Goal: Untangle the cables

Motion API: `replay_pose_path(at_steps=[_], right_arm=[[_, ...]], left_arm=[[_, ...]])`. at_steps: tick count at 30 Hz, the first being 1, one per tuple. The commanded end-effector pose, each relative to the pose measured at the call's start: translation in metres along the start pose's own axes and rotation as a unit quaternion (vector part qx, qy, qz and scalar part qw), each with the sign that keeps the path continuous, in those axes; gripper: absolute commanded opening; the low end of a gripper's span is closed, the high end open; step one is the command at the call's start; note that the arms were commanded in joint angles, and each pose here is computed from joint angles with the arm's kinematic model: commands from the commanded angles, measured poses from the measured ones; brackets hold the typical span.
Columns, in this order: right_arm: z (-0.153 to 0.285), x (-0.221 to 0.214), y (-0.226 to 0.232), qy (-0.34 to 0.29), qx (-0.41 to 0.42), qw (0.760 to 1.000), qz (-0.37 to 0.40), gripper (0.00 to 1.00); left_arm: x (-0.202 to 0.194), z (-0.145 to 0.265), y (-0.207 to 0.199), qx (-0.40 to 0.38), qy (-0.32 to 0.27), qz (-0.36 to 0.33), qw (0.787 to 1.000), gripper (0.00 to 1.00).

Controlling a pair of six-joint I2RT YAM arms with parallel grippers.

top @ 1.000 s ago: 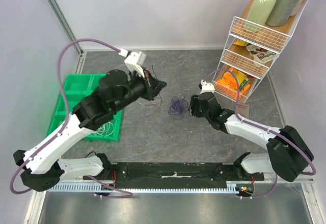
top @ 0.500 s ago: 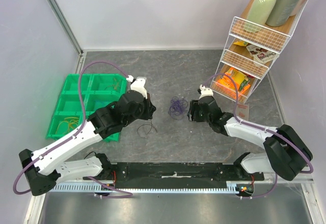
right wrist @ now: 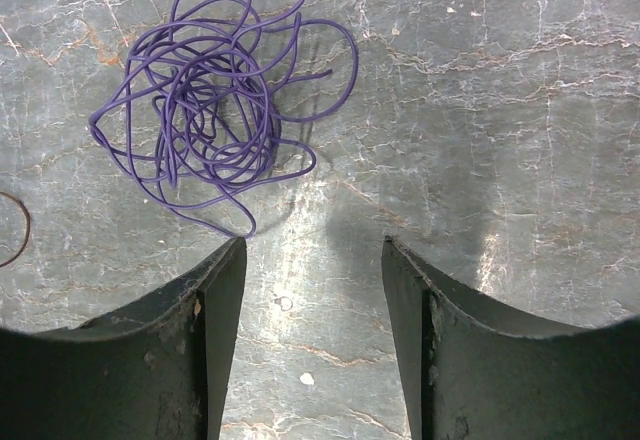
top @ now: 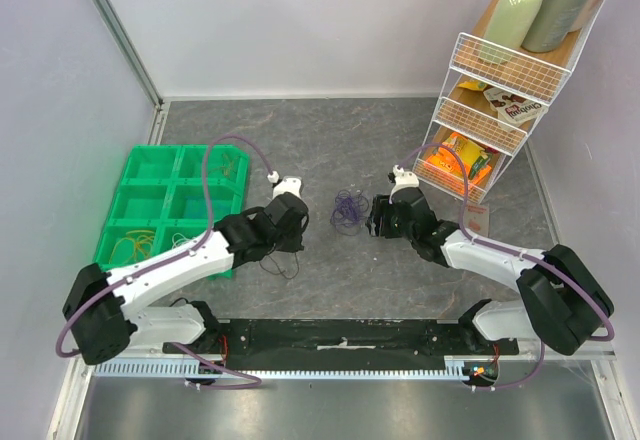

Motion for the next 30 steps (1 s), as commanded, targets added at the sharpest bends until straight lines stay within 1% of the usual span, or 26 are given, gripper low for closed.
replay_pose_path(at_steps=[1, 3, 4, 6, 7, 9, 10, 11, 12, 14, 19, 22, 26, 30], right_arm=[[0.002, 0.006, 0.002, -0.019, 0.019, 1.000, 0.001, 0.64], [0.002, 0.007, 0.003, -0.018, 0.023, 1.000, 0.000, 0.64], [0.002, 0.006, 0.003, -0.017, 0.023, 1.000, 0.001, 0.64], [0.002, 0.006, 0.003, -0.016, 0.024, 1.000, 0.001, 0.64], [0.002, 0.006, 0.003, -0.016, 0.023, 1.000, 0.000, 0.64], [0.002, 0.006, 0.003, -0.015, 0.026, 1.000, 0.000, 0.65], [0.001, 0.006, 0.002, -0.013, 0.026, 1.000, 0.001, 0.65], [0.001, 0.006, 0.002, -0.014, 0.026, 1.000, 0.000, 0.65], [0.001, 0.005, 0.003, -0.012, 0.027, 1.000, 0.001, 0.65], [0.000, 0.006, 0.003, -0.010, 0.028, 1.000, -0.001, 0.65], [0.000, 0.006, 0.002, -0.010, 0.029, 1.000, -0.002, 0.65], [0.000, 0.006, 0.001, -0.010, 0.030, 0.999, -0.004, 0.65], [0.001, 0.006, 0.000, -0.011, 0.033, 0.999, -0.006, 0.65], [0.001, 0.006, -0.001, -0.012, 0.033, 0.999, -0.007, 0.65]], left_arm=[[0.000, -0.020, 0.005, 0.024, 0.004, 0.029, 0.999, 0.23], [0.000, -0.024, 0.006, 0.022, 0.014, 0.033, 0.999, 0.27], [-0.001, -0.025, 0.007, 0.026, 0.017, 0.037, 0.999, 0.31], [-0.001, -0.024, 0.010, 0.027, 0.017, 0.042, 0.999, 0.43], [-0.001, -0.023, 0.011, 0.028, 0.017, 0.046, 0.998, 0.51], [-0.002, -0.019, 0.013, 0.025, 0.016, 0.055, 0.998, 0.62], [-0.004, -0.018, 0.013, 0.023, 0.021, 0.057, 0.998, 0.69], [-0.005, -0.018, 0.014, 0.020, 0.027, 0.061, 0.998, 0.85], [-0.007, -0.018, 0.015, 0.018, 0.038, 0.064, 0.997, 0.94], [-0.013, -0.020, 0.017, 0.025, 0.064, 0.071, 0.995, 0.95], [-0.025, -0.031, 0.017, 0.034, 0.094, 0.066, 0.993, 0.96], [-0.028, -0.043, 0.011, 0.005, 0.110, 0.033, 0.993, 0.97], [-0.030, -0.063, 0.004, -0.007, 0.147, 0.001, 0.989, 0.98], [-0.023, -0.076, -0.007, -0.041, 0.138, 0.000, 0.990, 0.99]])
Point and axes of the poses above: each gripper's point midway between its finger pads, its own z axis back along the fingers, its own y axis along the line the jaws close on, x = y × z, the point moved 8 cm from there along z, back along the fingers, and after that the axes turned 15 degrees about -z, right-handed, at the moved point
